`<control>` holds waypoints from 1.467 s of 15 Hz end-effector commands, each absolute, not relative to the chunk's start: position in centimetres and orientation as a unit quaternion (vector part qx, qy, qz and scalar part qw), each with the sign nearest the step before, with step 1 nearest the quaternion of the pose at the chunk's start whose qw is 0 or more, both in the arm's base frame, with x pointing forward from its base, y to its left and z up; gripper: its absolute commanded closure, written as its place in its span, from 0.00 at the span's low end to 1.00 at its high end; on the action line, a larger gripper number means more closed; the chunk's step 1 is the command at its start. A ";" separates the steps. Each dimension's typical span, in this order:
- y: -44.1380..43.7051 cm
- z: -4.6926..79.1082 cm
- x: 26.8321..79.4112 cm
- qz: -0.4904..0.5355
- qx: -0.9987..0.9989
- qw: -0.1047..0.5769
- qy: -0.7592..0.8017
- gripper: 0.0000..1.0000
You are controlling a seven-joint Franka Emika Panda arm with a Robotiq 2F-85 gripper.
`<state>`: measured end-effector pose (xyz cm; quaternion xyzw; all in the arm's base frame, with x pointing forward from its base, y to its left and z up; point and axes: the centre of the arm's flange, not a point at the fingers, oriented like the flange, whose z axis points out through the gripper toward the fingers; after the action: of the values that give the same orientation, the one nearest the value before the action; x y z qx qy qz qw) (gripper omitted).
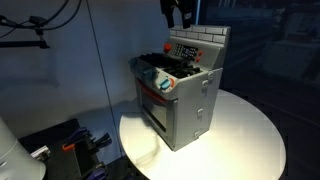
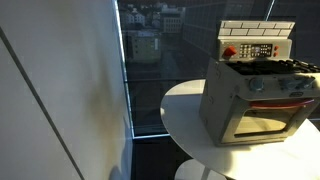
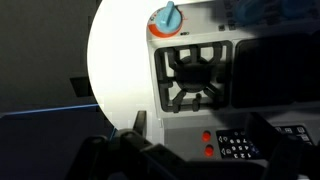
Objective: Push the orange button on the right side of the stove
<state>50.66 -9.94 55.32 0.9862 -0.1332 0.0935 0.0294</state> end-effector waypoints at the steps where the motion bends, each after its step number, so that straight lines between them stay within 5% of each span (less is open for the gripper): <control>1: -9.9 55.3 50.7 0.094 0.986 0.029 -0.133 0.00; 22: -12.7 49.5 59.0 0.126 0.980 -0.016 -0.151 0.00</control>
<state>57.51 -11.56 49.35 0.9811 -0.1535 0.1177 -0.0064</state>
